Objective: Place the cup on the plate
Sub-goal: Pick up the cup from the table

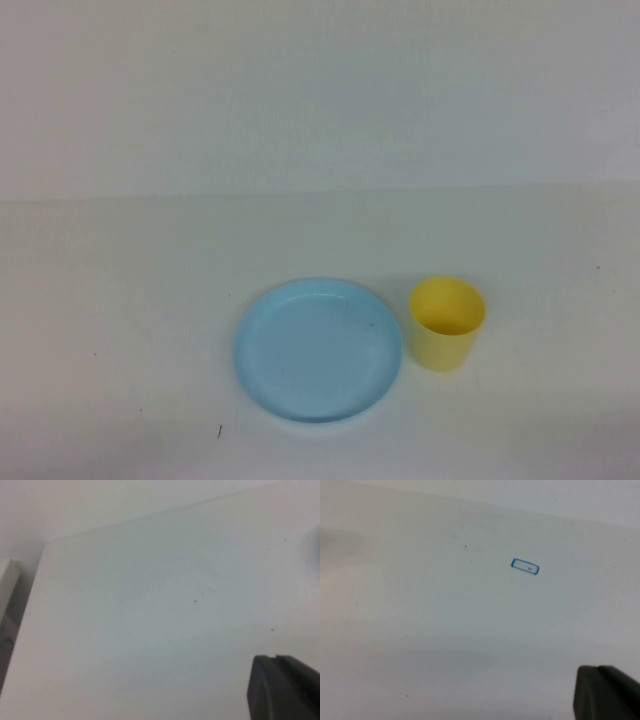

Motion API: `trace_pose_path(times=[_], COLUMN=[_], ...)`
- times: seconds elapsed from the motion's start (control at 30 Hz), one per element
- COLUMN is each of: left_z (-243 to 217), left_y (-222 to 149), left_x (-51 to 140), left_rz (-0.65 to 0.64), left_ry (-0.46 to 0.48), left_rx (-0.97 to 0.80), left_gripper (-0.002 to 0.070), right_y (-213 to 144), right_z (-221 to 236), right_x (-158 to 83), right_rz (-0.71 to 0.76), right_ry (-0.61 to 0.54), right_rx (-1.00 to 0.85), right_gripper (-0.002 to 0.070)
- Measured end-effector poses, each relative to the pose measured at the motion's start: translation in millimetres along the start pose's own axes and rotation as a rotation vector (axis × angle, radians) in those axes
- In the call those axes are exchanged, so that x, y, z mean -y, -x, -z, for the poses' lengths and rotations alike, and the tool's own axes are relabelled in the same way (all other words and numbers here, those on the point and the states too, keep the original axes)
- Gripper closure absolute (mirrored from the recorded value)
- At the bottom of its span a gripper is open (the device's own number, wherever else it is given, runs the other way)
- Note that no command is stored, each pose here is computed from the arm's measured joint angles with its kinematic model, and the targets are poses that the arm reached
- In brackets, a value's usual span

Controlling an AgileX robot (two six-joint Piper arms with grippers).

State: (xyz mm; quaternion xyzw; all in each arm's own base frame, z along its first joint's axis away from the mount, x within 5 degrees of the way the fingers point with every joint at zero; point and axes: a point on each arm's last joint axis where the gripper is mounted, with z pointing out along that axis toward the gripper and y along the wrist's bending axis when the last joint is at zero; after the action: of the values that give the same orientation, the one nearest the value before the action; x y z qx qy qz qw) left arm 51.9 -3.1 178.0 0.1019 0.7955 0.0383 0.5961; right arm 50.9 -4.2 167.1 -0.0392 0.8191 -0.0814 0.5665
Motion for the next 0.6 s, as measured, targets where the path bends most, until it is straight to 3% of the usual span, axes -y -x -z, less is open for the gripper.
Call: trace_pose_path(times=[0.23, 0.47, 0.53, 0.6], left_z=[0.0, 0.0, 0.0, 0.0], left_y=[-0.1, -0.3, -0.3, -0.3], left_x=[-2.0, -2.0, -2.0, -2.0], left_rz=[-0.056, -0.056, -0.056, -0.056], left_ry=[0.022, 0.022, 0.022, 0.022], left_rx=[-0.002, -0.004, -0.004, -0.004], left_gripper=[0.0675, 0.0675, 0.0675, 0.0675], right_y=[-0.1, 2.1, 9.1, 22.9], right_z=[0.0, -0.1, 0.4, 2.9], right_x=[0.3, 5.0, 4.2, 4.8], right_rz=[0.008, 0.112, 0.013, -0.181], right_ry=[-0.003, -0.057, -0.048, -0.031], right_rx=[-0.001, 0.024, 0.104, 0.264], right_gripper=[0.0675, 0.0675, 0.0675, 0.0675])
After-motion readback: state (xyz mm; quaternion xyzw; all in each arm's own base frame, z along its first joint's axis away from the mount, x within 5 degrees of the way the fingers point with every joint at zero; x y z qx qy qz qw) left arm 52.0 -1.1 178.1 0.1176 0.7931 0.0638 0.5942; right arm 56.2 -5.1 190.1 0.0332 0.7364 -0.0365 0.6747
